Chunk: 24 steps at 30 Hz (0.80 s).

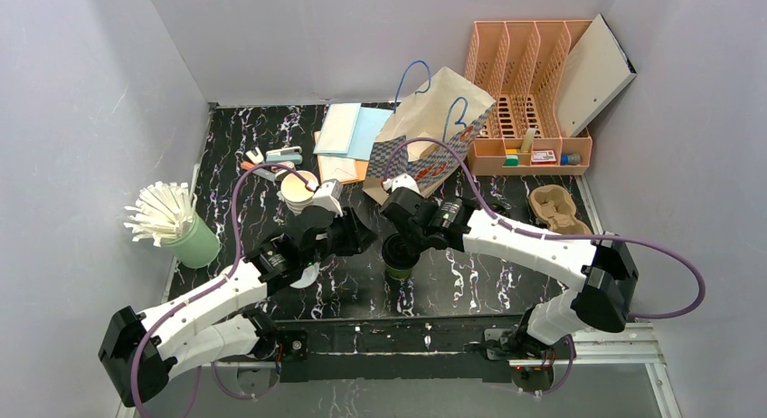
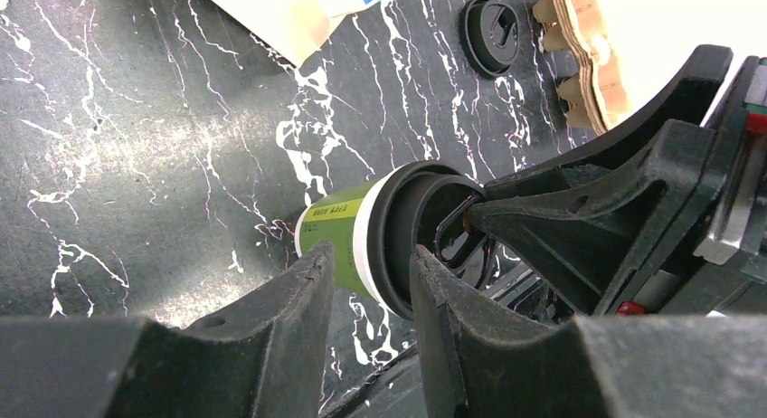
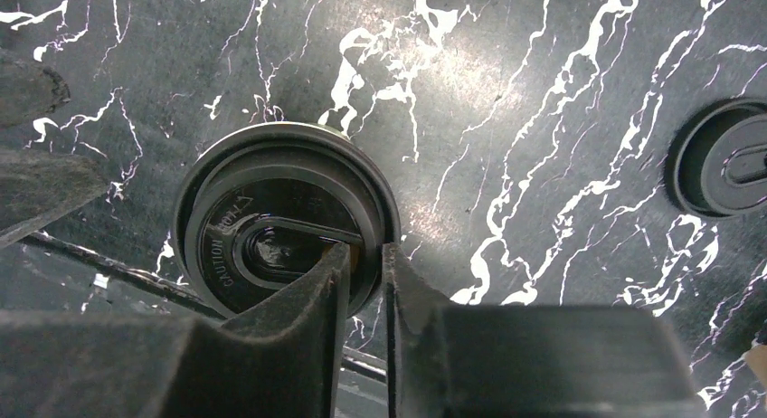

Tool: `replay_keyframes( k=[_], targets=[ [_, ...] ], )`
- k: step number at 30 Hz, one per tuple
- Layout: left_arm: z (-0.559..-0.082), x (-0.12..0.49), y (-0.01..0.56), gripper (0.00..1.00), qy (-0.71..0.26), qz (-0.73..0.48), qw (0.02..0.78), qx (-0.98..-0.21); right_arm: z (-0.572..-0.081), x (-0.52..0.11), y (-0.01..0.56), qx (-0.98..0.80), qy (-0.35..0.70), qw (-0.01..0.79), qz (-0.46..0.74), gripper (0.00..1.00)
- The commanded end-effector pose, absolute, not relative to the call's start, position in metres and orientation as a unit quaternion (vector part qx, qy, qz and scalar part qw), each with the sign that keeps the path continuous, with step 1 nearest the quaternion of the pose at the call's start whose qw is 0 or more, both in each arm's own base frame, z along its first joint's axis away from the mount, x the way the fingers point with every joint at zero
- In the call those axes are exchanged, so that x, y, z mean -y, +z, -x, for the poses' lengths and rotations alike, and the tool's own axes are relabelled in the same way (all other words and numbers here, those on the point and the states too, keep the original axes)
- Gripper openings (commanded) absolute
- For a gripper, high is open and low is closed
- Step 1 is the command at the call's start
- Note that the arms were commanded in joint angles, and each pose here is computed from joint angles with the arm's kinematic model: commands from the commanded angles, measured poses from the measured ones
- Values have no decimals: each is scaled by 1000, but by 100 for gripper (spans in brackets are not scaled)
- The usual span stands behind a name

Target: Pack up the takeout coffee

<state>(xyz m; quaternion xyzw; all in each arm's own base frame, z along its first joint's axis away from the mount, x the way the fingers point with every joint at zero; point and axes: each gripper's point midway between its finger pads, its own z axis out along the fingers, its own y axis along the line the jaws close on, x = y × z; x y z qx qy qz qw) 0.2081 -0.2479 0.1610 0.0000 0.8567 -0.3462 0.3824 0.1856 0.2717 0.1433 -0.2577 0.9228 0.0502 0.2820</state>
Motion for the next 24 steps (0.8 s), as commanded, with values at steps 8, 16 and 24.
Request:
replay_keyframes(
  k=[8,16,24],
  targets=[
    [-209,245,161,34,-344,-3,384,-857,-192,-278,179,-911,72,324,245,44],
    [-209,244,158,34,-341,-3,381,-859,-183,-288,200,-896,133,336,258,97],
    [-208,241,156,33,-340,0,382,-860,-176,-302,189,-900,148,305,275,98]
  ],
)
